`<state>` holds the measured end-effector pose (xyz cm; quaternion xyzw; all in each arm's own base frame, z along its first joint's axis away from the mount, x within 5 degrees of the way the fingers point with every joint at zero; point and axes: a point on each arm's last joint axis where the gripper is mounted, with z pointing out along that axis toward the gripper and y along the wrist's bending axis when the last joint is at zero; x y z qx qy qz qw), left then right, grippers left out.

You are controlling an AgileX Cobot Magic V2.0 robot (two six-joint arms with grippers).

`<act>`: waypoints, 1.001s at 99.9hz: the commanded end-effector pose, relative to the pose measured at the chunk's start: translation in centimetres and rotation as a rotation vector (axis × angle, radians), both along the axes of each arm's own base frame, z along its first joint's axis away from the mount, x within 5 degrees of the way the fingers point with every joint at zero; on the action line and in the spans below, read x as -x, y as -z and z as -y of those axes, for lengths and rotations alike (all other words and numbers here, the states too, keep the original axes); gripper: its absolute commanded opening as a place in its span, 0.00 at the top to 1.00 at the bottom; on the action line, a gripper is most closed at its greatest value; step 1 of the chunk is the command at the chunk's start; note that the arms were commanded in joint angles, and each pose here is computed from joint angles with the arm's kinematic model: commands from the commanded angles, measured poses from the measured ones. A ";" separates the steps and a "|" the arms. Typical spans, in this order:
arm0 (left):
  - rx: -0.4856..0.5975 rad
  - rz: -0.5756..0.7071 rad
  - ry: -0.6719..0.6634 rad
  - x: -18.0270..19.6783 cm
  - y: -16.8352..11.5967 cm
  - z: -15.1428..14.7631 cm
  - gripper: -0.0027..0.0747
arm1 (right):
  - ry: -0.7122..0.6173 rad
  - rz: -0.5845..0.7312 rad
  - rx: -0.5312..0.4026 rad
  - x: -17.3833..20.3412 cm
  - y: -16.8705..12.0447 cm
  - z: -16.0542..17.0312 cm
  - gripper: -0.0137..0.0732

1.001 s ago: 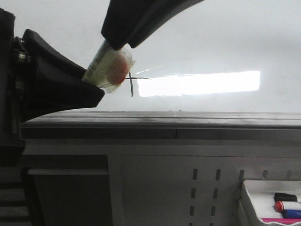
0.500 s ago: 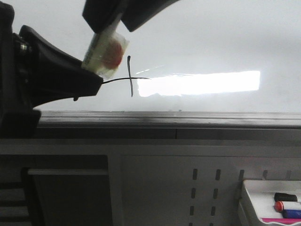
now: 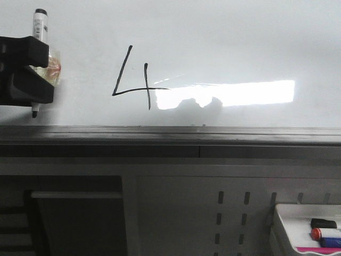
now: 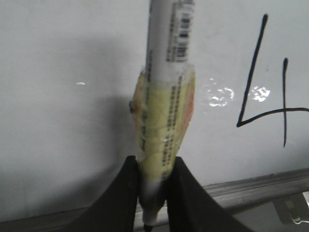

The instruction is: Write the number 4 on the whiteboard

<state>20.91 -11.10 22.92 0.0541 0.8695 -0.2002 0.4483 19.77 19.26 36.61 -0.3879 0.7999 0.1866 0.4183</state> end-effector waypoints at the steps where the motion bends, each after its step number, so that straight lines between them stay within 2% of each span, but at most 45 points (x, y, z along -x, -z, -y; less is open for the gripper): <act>1: 0.051 0.053 -0.018 -1.0 -2.0 0.4 0.99 | 0.013 0.100 -0.078 0.1 -2.3 0.4 0.39; 22: 0.042 0.026 -0.015 -2.3 -2.3 1.1 0.97 | 0.011 0.091 -0.075 0.2 -2.3 0.4 0.39; 29: 0.038 0.018 -0.015 -2.7 -2.1 1.3 0.88 | 0.010 0.089 -0.074 0.2 -2.2 0.4 0.39; 41: 0.039 0.022 -0.019 -3.0 -1.9 1.4 0.64 | 0.007 0.078 -0.063 0.3 -2.1 0.5 0.39; 50: 0.042 0.027 -0.030 -3.1 -1.9 1.2 0.57 | 0.005 0.070 -0.057 0.3 -2.0 0.5 0.39; 59: 0.046 0.035 -0.037 -3.2 -2.1 1.0 0.57 | 0.004 0.079 -0.046 0.4 -2.1 0.6 0.43; 65: 0.045 0.055 -0.032 -3.0 -2.5 0.9 0.57 | 0.004 0.095 -0.033 0.4 -2.2 0.8 0.49; 67: 0.041 0.065 -0.026 -2.9 -2.7 0.9 0.57 | 0.004 0.102 -0.030 0.5 -2.3 0.9 0.55; 70: 0.036 0.078 -0.019 -2.7 -3.1 0.8 0.57 | 0.004 0.108 -0.030 0.6 -2.4 1.0 0.58; 71: 0.035 0.084 -0.016 -2.6 -3.2 0.7 0.57 | 0.004 0.111 -0.033 0.7 -2.5 1.1 0.62; 73: 0.033 0.090 -0.013 -2.5 -3.4 0.7 0.57 | 0.004 0.117 -0.035 0.8 -2.7 1.2 0.66; 74: 0.032 0.098 -0.011 -2.4 -3.7 0.6 0.57 | 0.004 0.121 -0.035 0.9 -2.7 1.3 0.71; 75: 0.030 0.097 -0.009 -2.3 -3.7 0.6 0.57 | 0.004 0.123 -0.033 0.9 -2.7 1.3 0.71; 83: 0.026 0.133 0.004 -1.4 -5.0 0.1 0.57 | 0.005 0.152 -0.046 1.5 -3.5 1.9 0.93; 86: 0.028 0.154 0.008 -0.8 -5.6 -0.1 0.58 | 0.006 0.163 -0.056 1.7 -3.8 2.1 0.92; 92: 0.036 0.171 0.010 0.2 -6.4 -0.6 0.66 | 0.010 0.193 -0.080 2.3 -4.4 2.7 0.92; 100: 0.056 0.228 0.015 1.8 -7.8 -1.4 0.92 | 0.022 0.250 -0.132 3.1 -4.7 3.5 0.92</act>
